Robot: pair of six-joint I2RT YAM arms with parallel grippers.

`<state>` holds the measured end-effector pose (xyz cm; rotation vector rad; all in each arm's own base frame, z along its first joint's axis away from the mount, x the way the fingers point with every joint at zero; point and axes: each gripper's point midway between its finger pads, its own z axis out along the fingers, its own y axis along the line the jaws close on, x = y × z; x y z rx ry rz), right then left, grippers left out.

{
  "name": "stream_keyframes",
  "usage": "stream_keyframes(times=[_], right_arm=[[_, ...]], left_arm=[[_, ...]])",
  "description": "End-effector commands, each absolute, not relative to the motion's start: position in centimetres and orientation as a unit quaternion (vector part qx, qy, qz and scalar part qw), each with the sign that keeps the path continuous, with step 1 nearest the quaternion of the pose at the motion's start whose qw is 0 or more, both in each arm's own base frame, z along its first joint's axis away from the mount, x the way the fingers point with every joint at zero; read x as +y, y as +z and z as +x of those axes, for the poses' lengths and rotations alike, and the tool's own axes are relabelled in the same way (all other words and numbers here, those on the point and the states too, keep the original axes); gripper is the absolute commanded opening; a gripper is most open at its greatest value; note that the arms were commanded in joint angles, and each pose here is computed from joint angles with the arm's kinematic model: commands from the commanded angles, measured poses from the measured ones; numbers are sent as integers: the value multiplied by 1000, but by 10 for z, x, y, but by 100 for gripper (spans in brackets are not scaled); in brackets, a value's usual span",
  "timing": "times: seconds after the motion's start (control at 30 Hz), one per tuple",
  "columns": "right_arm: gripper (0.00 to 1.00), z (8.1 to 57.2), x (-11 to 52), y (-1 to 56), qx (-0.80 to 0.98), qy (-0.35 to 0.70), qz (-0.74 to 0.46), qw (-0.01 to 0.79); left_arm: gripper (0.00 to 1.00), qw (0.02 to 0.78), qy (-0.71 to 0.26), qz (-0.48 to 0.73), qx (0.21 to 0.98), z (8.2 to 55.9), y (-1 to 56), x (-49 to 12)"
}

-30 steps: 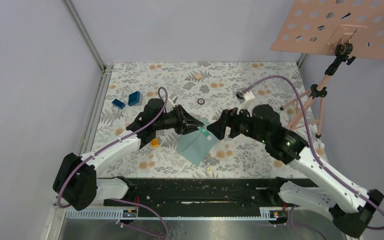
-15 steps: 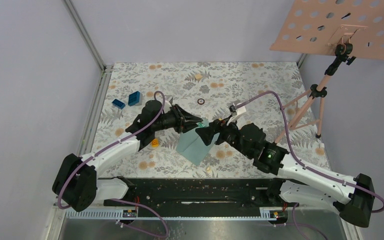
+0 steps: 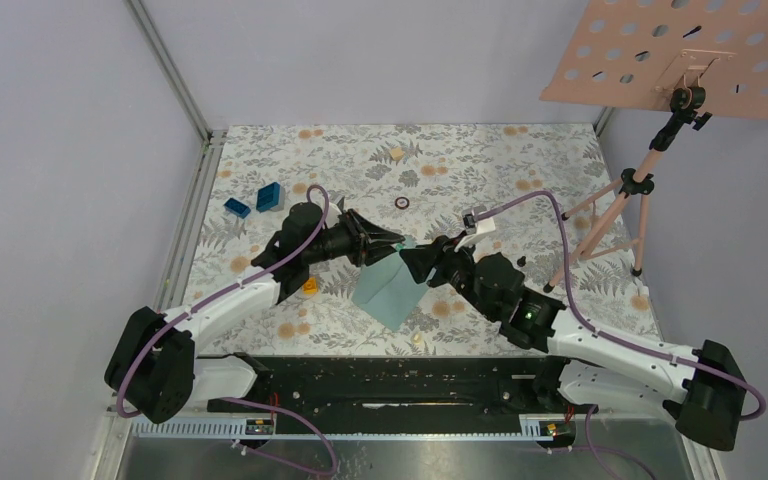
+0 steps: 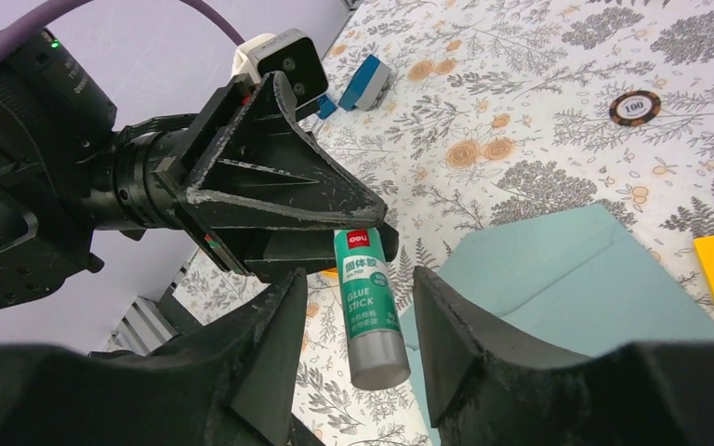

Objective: Place the letter into the envelope and seal it
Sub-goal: Adjust the solid glue.

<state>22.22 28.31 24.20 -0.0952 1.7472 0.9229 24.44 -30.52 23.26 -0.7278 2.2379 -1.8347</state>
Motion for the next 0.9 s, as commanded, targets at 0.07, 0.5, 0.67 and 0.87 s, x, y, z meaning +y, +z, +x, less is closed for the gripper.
stream_keyframes(times=[0.07,0.5,0.67,0.87], right_arm=[[51,227,299,257,716,427,-17,552],[35,227,306,257,716,436,-19,545],[35,226,310,256,716,441,-20,540],[39,227,315,256,718,444,-22,536]], left_arm=[[0,94,-643,-246,719,249,252,-302],[0,88,-647,-247,716,246,250,-301],[0,86,-650,-243,715,245,251,-302],[0,82,-654,-244,711,244,251,-301]])
